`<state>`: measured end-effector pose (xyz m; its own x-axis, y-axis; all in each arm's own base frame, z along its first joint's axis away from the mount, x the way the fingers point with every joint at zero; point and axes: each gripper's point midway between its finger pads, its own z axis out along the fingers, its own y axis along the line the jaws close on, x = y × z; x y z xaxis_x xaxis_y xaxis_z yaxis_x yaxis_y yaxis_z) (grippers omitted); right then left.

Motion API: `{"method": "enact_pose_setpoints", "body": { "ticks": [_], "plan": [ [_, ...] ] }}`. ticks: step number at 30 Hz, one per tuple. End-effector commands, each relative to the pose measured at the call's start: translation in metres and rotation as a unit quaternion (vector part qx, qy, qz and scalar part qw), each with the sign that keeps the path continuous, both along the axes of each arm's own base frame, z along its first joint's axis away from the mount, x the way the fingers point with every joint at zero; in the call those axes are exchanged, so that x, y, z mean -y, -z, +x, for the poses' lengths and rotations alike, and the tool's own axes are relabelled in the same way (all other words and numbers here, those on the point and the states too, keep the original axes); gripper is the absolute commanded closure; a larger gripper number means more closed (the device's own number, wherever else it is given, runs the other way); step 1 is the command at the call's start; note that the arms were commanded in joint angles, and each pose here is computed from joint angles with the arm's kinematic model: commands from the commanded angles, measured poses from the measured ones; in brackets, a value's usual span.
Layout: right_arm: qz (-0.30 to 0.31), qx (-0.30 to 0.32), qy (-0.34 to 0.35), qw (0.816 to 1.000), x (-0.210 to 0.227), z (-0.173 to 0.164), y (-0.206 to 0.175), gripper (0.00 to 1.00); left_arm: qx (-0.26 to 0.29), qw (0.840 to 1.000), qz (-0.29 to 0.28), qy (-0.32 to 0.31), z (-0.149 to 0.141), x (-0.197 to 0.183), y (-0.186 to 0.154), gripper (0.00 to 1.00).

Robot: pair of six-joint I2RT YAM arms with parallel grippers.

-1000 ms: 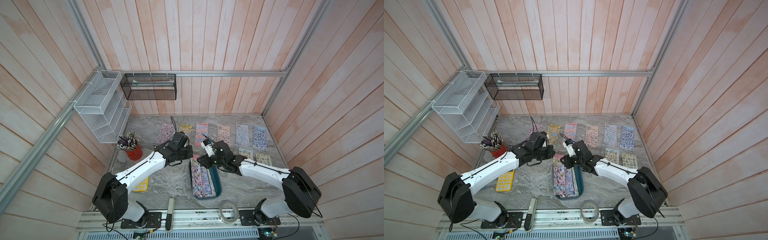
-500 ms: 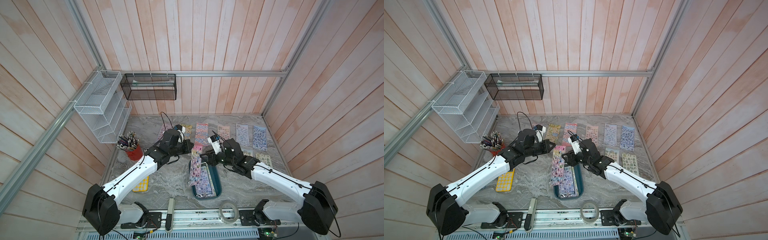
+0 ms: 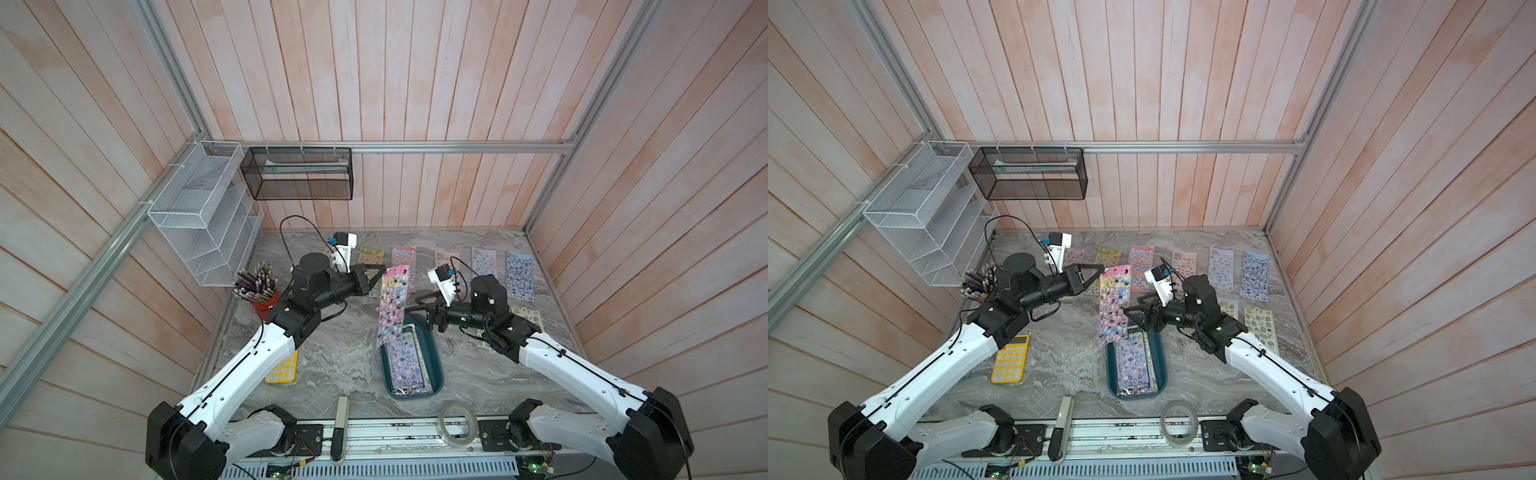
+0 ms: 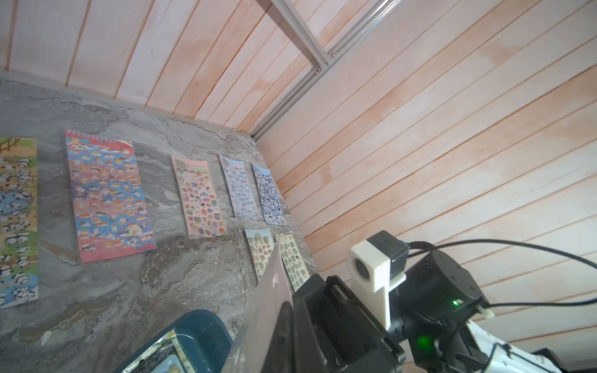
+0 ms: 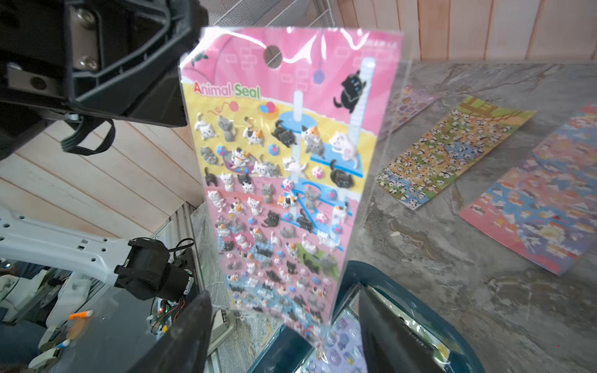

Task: Take the stickers out of the storage box
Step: Pick up the sticker from the storage box.

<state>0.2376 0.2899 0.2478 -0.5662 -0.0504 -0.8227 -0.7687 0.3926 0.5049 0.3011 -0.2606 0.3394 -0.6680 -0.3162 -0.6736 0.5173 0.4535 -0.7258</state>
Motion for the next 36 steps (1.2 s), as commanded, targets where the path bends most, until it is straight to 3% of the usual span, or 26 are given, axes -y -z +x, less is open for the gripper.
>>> {"method": "enact_pose_setpoints", "body": {
  "ticks": [1,5,8,10,14,16,23,30,36],
  "plan": [
    [0.028,-0.001,-0.033,0.999,-0.009,-0.003,-0.006,0.29,0.032,0.998,-0.040,0.032,-0.010,0.005,-0.032,1.00],
    [0.037,-0.013,-0.053,0.998,-0.022,0.004,-0.005,0.30,0.037,0.997,-0.057,0.048,-0.015,0.008,-0.040,1.00],
    [0.060,-0.026,-0.090,0.994,-0.036,0.006,-0.013,0.39,0.042,0.996,-0.062,0.054,-0.017,0.008,-0.045,1.00],
    [0.081,-0.032,-0.116,0.989,-0.043,0.005,-0.021,0.51,0.045,0.996,-0.062,0.055,-0.018,0.008,-0.047,1.00],
    [0.105,-0.028,-0.138,0.984,-0.047,0.002,-0.030,0.88,0.050,0.996,-0.062,0.046,-0.016,0.005,-0.049,1.00],
    [0.101,-0.030,-0.140,0.985,-0.047,0.001,-0.029,1.00,0.053,0.996,-0.063,0.045,-0.015,0.004,-0.051,1.00],
    [0.066,-0.039,-0.136,0.988,-0.043,-0.003,-0.023,1.00,0.058,0.996,-0.068,0.031,-0.009,0.001,-0.052,1.00],
    [0.040,-0.042,-0.120,0.991,-0.037,-0.003,-0.017,1.00,0.059,0.995,-0.071,0.028,-0.006,0.000,-0.052,0.92],
    [0.036,-0.045,-0.108,0.992,-0.034,-0.004,-0.014,1.00,0.058,0.995,-0.070,0.028,-0.005,-0.002,-0.049,0.91]
  ]
}}
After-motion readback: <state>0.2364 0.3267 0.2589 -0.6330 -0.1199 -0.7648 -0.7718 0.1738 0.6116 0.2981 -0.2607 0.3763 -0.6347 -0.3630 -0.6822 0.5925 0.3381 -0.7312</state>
